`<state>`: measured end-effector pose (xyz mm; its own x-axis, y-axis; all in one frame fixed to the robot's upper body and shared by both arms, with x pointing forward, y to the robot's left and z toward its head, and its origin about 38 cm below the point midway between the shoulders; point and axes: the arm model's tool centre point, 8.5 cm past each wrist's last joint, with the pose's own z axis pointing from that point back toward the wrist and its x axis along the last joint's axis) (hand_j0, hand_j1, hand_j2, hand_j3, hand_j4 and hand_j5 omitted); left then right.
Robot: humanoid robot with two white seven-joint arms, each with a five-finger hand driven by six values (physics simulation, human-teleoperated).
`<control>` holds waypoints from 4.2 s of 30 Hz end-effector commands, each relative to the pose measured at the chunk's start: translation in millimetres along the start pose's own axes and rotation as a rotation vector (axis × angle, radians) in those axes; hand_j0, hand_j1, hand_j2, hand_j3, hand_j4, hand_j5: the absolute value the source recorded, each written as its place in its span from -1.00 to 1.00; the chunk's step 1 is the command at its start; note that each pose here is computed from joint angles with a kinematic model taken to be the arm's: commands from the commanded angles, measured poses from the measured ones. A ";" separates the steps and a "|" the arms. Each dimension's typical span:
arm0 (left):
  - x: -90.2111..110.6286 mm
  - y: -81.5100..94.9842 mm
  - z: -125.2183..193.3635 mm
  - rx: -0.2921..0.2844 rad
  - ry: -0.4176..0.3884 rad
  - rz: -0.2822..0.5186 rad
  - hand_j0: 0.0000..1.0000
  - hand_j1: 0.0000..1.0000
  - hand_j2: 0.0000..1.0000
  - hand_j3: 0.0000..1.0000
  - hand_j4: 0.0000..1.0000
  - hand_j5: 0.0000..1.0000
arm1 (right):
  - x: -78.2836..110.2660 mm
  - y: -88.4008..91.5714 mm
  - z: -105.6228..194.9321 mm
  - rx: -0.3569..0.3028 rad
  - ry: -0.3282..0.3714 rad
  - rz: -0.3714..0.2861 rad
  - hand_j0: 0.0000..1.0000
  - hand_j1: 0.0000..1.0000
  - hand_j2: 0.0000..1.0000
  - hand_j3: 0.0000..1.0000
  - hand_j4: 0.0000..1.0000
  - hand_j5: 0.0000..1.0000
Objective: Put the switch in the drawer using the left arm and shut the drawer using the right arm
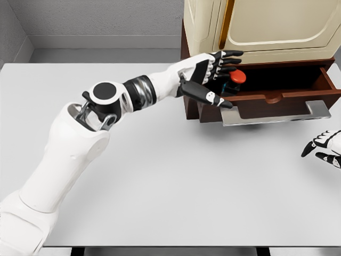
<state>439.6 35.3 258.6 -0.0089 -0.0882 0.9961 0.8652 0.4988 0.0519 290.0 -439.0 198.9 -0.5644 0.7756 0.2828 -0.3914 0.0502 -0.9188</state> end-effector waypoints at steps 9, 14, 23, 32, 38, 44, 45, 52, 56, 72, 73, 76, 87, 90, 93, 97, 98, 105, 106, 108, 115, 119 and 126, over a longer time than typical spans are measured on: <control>8.2 -26.3 -39.7 -0.022 0.012 -0.062 1.00 1.00 1.00 1.00 1.00 1.00 | -0.7 -0.6 0.4 -0.003 0.002 -0.005 0.00 0.00 0.00 0.00 0.00 0.00; 44.3 -29.3 24.4 -0.092 -0.109 -0.106 1.00 1.00 1.00 1.00 1.00 1.00 | -0.4 -1.5 0.4 -0.004 0.001 -0.003 0.00 0.00 0.00 0.00 0.00 0.00; 33.2 46.9 131.6 -0.055 -0.122 -0.176 1.00 1.00 1.00 1.00 1.00 1.00 | 1.1 -6.1 -1.0 -0.015 -0.009 -0.014 0.00 0.00 0.00 0.00 0.00 0.00; -51.7 62.3 292.6 0.303 -0.256 -0.647 1.00 1.00 1.00 1.00 1.00 1.00 | 3.2 -12.5 -1.4 -0.056 -0.025 -0.066 0.00 0.00 0.00 0.00 0.00 0.00; -144.3 90.0 381.9 0.552 -0.084 -0.616 1.00 1.00 1.00 1.00 1.00 1.00 | 4.4 -19.7 -2.7 -0.070 -0.034 -0.065 0.00 0.00 0.00 0.00 0.00 0.00; -152.7 88.3 383.0 0.545 -0.046 -0.618 1.00 1.00 1.00 1.00 1.00 1.00 | 8.9 -26.9 -6.8 -0.088 -0.052 -0.048 0.00 0.00 0.00 0.00 0.00 0.00; -152.3 88.2 382.8 0.544 -0.047 -0.619 1.00 1.00 1.00 1.00 1.00 1.00 | 8.9 -26.4 -7.0 -0.087 -0.053 -0.049 0.00 0.00 0.00 0.00 0.00 0.00; -150.5 87.9 381.3 0.542 -0.052 -0.624 1.00 1.00 1.00 1.00 1.00 1.00 | 26.4 -32.9 -20.7 -0.108 -0.122 -0.037 0.01 0.01 0.01 0.01 0.01 0.01; -151.1 88.0 381.5 0.541 -0.048 -0.624 1.00 1.00 1.00 1.00 1.00 1.00 | 29.7 -36.7 -29.5 -0.130 -0.146 -0.037 0.01 0.01 0.01 0.01 0.01 0.01; -150.5 88.0 380.6 0.539 -0.050 -0.626 1.00 1.00 1.00 1.00 1.00 1.00 | 28.1 -33.3 -39.2 -0.117 -0.156 -0.038 0.02 0.02 0.02 0.02 0.02 0.02; -150.5 88.0 380.6 0.539 -0.050 -0.626 1.00 1.00 1.00 1.00 1.00 1.00 | 28.1 -33.2 -39.2 -0.116 -0.155 -0.037 0.02 0.02 0.02 0.02 0.02 0.02; -151.3 87.6 379.8 0.537 -0.047 -0.626 1.00 1.00 1.00 1.00 1.00 1.00 | 27.4 -32.4 -39.3 -0.120 -0.154 -0.044 0.02 0.02 0.02 0.02 0.02 0.02; -150.8 87.4 378.4 0.531 -0.043 -0.634 1.00 1.00 1.00 1.00 1.00 1.00 | 18.3 -38.3 -46.9 -0.143 -0.142 -0.039 0.04 0.04 0.04 0.04 0.04 0.04; -150.4 87.3 378.2 0.530 -0.044 -0.635 1.00 1.00 1.00 1.00 1.00 1.00 | 18.7 -37.2 -49.6 -0.141 -0.147 -0.041 0.04 0.04 0.04 0.04 0.04 0.04; -150.8 86.6 377.1 0.533 -0.049 -0.632 1.00 1.00 1.00 1.00 1.00 1.00 | 18.7 -36.9 -49.6 -0.138 -0.146 -0.039 0.04 0.04 0.04 0.04 0.04 0.04; -151.2 85.9 376.7 0.531 -0.049 -0.631 1.00 1.00 1.00 1.00 1.00 1.00 | 22.4 -36.6 -63.7 -0.149 -0.173 -0.038 0.04 0.04 0.04 0.04 0.04 0.04; -150.8 86.2 376.4 0.531 -0.049 -0.633 1.00 1.00 1.00 1.00 1.00 1.00 | 21.4 -36.0 -65.7 -0.146 -0.173 -0.038 0.04 0.04 0.04 0.04 0.04 0.04; -151.3 85.9 376.6 0.530 -0.048 -0.632 1.00 1.00 1.00 1.00 1.00 1.00 | 13.1 -36.5 -75.3 -0.152 -0.162 -0.041 0.06 0.06 0.06 0.06 0.06 0.06; -151.3 85.9 376.6 0.530 -0.048 -0.632 1.00 1.00 1.00 1.00 1.00 1.00 | 13.7 -36.6 -78.7 -0.162 -0.167 -0.047 0.06 0.06 0.06 0.06 0.06 0.06; -151.3 85.9 376.6 0.530 -0.048 -0.632 1.00 1.00 1.00 1.00 1.00 1.00 | 11.6 -38.9 -83.2 -0.175 -0.166 -0.047 0.06 0.06 0.06 0.06 0.06 0.06; -151.3 85.9 376.6 0.530 -0.048 -0.632 1.00 1.00 1.00 1.00 1.00 1.00 | 3.0 -41.9 -89.5 -0.188 -0.150 -0.053 0.09 0.09 0.09 0.09 0.09 0.09; -151.2 86.2 376.2 0.528 -0.044 -0.637 1.00 1.00 1.00 1.00 1.00 1.00 | 2.5 -42.4 -100.1 -0.197 -0.160 -0.060 0.10 0.10 0.10 0.10 0.10 0.10; -151.2 86.2 376.2 0.528 -0.044 -0.637 1.00 1.00 1.00 1.00 1.00 1.00 | 4.2 -45.4 -110.6 -0.215 -0.173 -0.061 0.10 0.10 0.10 0.10 0.10 0.10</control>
<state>326.8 415.6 138.8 -0.4463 -0.4676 0.7630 0.3397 0.7003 0.6278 385.4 -369.9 214.8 -0.6681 0.6493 0.3634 -0.2752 0.2382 -0.9314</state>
